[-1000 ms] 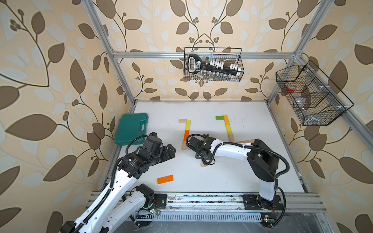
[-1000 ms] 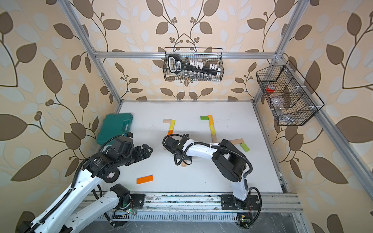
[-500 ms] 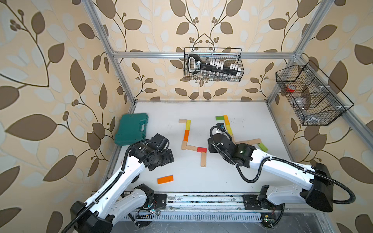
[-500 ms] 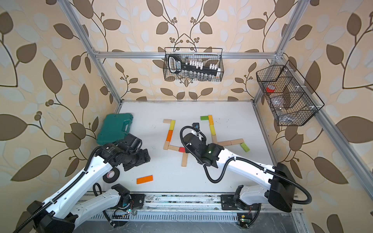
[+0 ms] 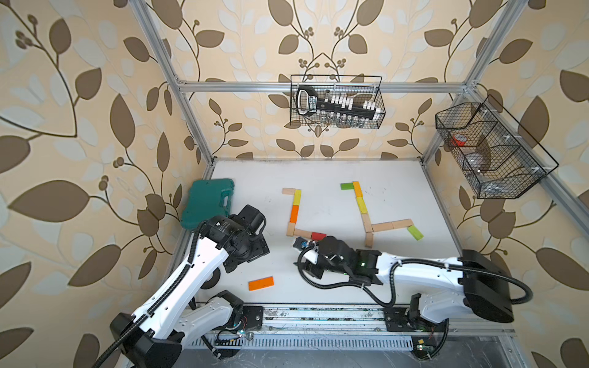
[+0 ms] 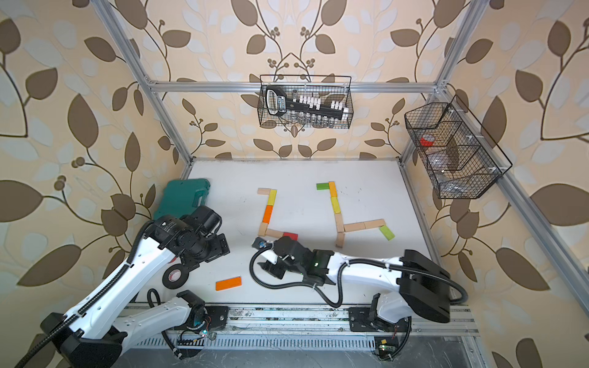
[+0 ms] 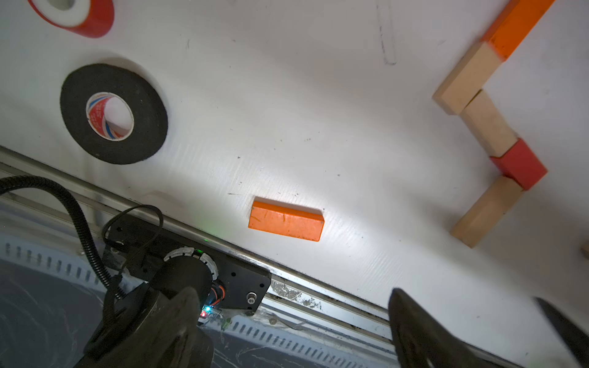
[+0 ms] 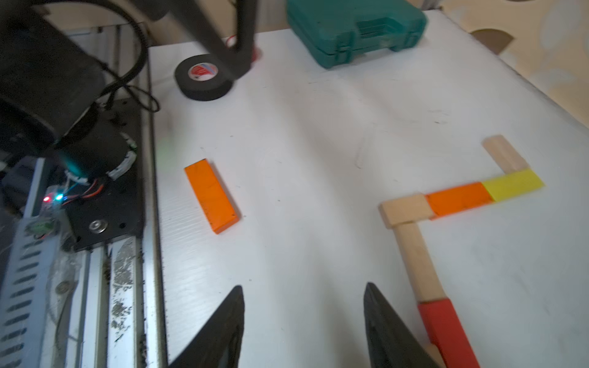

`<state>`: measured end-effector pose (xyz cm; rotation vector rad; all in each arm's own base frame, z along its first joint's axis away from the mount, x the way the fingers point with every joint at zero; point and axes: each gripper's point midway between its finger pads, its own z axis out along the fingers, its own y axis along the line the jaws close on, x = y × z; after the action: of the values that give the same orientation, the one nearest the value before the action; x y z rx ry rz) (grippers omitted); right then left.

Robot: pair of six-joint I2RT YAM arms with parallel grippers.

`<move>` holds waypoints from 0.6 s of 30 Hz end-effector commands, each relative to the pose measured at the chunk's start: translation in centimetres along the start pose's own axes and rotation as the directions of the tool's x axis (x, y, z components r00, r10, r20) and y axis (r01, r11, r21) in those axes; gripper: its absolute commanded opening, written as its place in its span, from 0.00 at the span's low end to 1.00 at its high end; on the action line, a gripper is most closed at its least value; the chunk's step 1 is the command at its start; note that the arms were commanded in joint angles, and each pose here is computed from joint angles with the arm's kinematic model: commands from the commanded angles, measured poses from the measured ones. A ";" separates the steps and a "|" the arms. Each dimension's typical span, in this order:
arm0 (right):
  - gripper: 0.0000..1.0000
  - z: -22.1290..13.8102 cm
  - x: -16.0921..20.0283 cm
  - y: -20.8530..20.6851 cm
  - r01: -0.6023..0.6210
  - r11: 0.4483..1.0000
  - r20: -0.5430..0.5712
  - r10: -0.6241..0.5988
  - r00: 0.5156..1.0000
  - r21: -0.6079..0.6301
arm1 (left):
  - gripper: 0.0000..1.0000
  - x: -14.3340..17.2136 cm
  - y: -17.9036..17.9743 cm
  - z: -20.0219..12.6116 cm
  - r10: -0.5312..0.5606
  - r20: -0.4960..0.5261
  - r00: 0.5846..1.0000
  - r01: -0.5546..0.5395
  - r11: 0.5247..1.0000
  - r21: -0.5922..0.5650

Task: Assemble a giraffe with building blocks
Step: Move the building block to the center of the board.

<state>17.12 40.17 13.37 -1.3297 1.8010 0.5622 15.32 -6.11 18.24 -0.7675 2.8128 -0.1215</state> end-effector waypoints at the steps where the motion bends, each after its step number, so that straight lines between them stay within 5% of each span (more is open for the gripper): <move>1: 0.59 2.9 -0.2 4.3 0.200 0.963 -0.014 -0.206 0.978 -0.178 | 0.94 -1.1 1.8 -3.2 -0.052 0.129 0.990 0.048 0.998 0.034; 8: 0.69 8.6 1.0 7.5 0.241 0.925 -0.107 -0.283 0.953 -0.295 | 0.94 -1.5 3.3 -6.5 -0.131 0.285 0.949 0.069 0.974 0.217; 18: 0.72 11.9 2.5 9.2 0.209 0.898 -0.159 -0.288 0.944 -0.387 | 0.95 -0.5 3.7 -5.8 -0.122 0.252 0.960 0.065 0.972 0.224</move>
<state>13.15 50.37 4.48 -1.8491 1.7008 0.6195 12.90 -2.91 23.85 -0.7823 2.4659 -0.3260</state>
